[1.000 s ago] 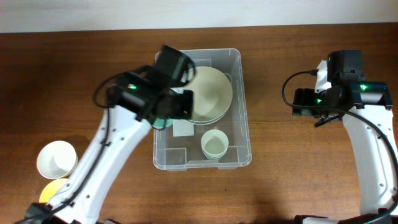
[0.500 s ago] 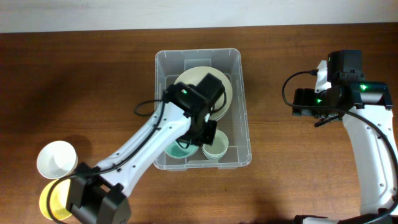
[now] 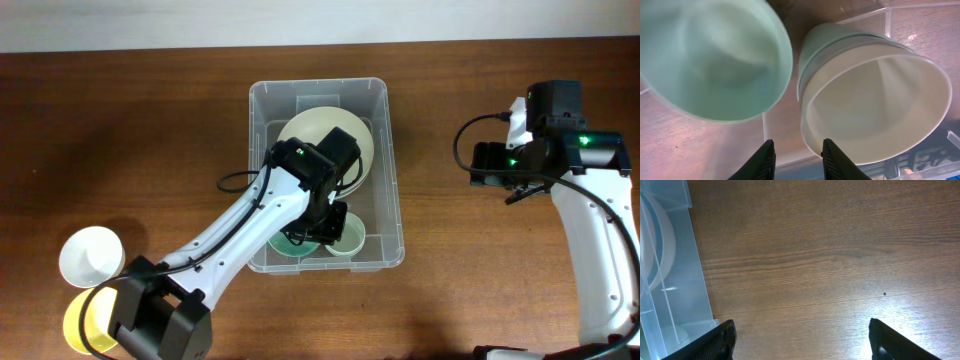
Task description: Pack container
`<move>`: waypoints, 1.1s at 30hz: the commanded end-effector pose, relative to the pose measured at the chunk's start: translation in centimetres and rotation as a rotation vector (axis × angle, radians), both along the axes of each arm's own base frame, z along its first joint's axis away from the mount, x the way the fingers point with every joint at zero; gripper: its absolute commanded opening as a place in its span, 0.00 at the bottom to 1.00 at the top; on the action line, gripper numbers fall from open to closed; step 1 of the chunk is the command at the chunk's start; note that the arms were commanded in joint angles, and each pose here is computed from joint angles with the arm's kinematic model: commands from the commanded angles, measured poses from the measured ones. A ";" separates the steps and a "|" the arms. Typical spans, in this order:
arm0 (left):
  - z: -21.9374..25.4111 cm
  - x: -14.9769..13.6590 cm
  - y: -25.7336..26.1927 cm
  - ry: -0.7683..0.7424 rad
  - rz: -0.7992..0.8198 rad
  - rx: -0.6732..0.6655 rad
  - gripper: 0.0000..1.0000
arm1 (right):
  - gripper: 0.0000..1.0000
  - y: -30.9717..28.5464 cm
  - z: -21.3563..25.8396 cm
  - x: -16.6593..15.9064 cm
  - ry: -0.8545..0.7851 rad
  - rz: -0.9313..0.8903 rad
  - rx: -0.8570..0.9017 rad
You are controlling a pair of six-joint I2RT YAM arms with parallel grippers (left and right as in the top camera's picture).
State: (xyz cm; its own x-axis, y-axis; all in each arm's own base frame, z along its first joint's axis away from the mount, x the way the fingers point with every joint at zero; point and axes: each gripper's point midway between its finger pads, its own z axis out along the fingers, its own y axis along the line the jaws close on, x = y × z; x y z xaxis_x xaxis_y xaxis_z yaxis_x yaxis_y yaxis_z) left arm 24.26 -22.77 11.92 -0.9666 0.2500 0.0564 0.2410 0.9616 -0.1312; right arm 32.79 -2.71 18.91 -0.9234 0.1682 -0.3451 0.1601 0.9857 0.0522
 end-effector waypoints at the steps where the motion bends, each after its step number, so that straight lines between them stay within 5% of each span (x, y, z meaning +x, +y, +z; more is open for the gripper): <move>1: -0.5 0.0 0.3 0.007 0.003 0.021 0.32 | 0.80 -0.1 0.1 0.0 -0.002 -0.007 -0.005; 10: 5.8 4.8 1.5 -0.252 0.055 0.012 0.36 | 0.80 -0.1 0.1 0.0 -0.002 -0.007 -0.005; 17: 12.8 7.6 11.0 -0.452 0.275 0.125 0.50 | 0.80 -0.1 0.1 0.0 -0.003 -0.007 -0.005; 21: 13.8 7.8 18.3 -0.450 0.468 0.194 0.66 | 0.80 -0.1 0.1 0.0 -0.003 -0.007 -0.005; 33: 6.4 5.8 35.8 -0.229 0.919 0.353 0.73 | 0.80 -0.1 0.1 0.0 -0.002 -0.007 -0.005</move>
